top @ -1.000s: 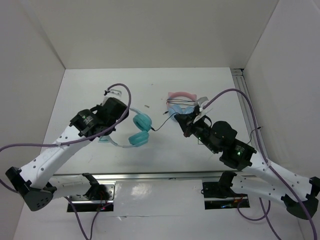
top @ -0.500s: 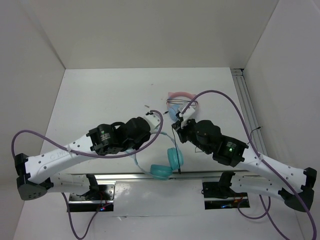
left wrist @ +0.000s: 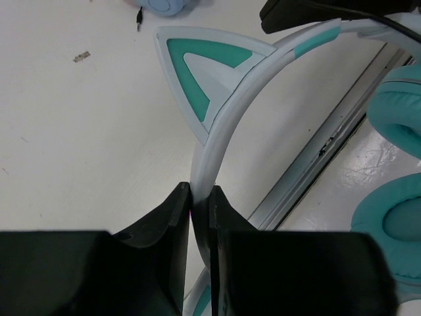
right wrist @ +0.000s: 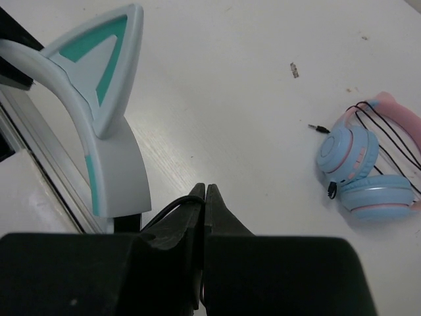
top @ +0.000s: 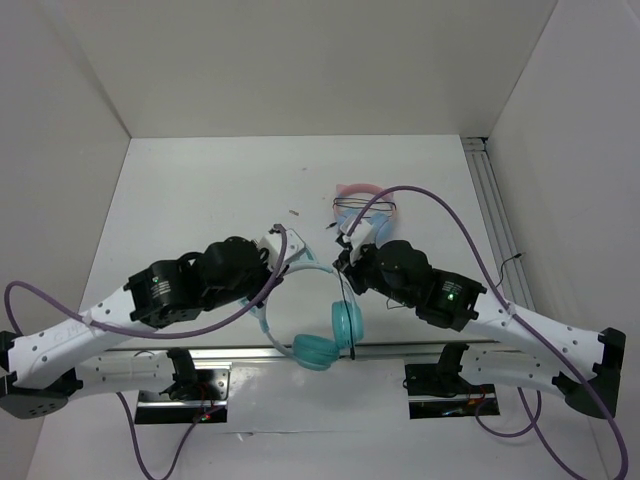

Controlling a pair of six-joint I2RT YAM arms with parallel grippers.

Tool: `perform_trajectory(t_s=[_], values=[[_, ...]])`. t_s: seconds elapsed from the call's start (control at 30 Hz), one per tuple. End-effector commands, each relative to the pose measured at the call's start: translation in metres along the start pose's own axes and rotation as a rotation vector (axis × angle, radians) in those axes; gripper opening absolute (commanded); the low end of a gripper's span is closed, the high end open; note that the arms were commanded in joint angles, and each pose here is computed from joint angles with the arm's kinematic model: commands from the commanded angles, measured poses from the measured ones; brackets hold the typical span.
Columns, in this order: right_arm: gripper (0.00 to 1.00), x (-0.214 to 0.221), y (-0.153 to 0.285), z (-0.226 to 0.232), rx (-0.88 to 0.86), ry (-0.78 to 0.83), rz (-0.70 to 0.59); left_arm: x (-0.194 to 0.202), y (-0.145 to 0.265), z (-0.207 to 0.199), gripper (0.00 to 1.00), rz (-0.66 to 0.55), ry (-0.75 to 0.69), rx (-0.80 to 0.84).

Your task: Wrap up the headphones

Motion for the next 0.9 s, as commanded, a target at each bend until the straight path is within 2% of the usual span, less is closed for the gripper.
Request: perform_trajectory(t_s=[0.0, 0.17, 0.3, 0.33, 0.4, 0.43, 0.57, 0.6, 0.63, 0.8, 0.87], values=[[0.01, -0.018, 0.003, -0.004, 0.019, 0.010, -0.048, -0.022, 0.019, -0.019, 0.00, -0.156, -0.023, 0.209], [0.05, -0.014, -0.002, 0.005, -0.062, 0.013, -0.044, -0.033, 0.036, -0.022, 0.00, -0.238, -0.025, 0.273], [0.15, -0.013, -0.010, 0.015, -0.143, 0.016, -0.110, -0.043, 0.054, -0.020, 0.00, -0.333, -0.004, 0.288], [0.24, -0.012, -0.012, 0.018, -0.159, 0.015, -0.123, -0.043, 0.054, -0.020, 0.00, -0.333, -0.005, 0.297], [0.29, -0.011, -0.014, 0.024, -0.212, 0.013, -0.179, -0.045, 0.058, -0.020, 0.00, -0.355, 0.008, 0.300], [0.37, -0.010, -0.016, 0.027, -0.236, 0.014, -0.197, -0.047, 0.062, -0.019, 0.00, -0.374, 0.011, 0.301], [0.55, -0.002, -0.024, 0.030, -0.272, -0.002, -0.283, -0.052, 0.066, -0.018, 0.00, -0.390, 0.035, 0.297], [0.63, 0.010, -0.030, 0.030, -0.279, -0.014, -0.271, -0.054, 0.067, -0.019, 0.00, -0.399, 0.047, 0.300], [0.65, 0.003, -0.030, 0.029, -0.286, -0.033, -0.333, -0.054, 0.070, -0.018, 0.00, -0.410, 0.049, 0.300], [0.69, 0.011, -0.048, 0.019, -0.368, -0.095, -0.392, -0.062, 0.084, -0.015, 0.00, -0.498, 0.124, 0.304], [0.70, 0.019, -0.062, 0.021, -0.413, -0.124, -0.385, -0.070, 0.094, -0.012, 0.00, -0.572, 0.179, 0.300]])
Point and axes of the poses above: each gripper's point midway between its finger pads, its own y axis back along the fingers, its own z axis along the line the jaws close on, x = y × z, the point moved 7 cm from there along y, back along the fingers, and after that the axes turned 1 degree about y, right-handed, at the moved point
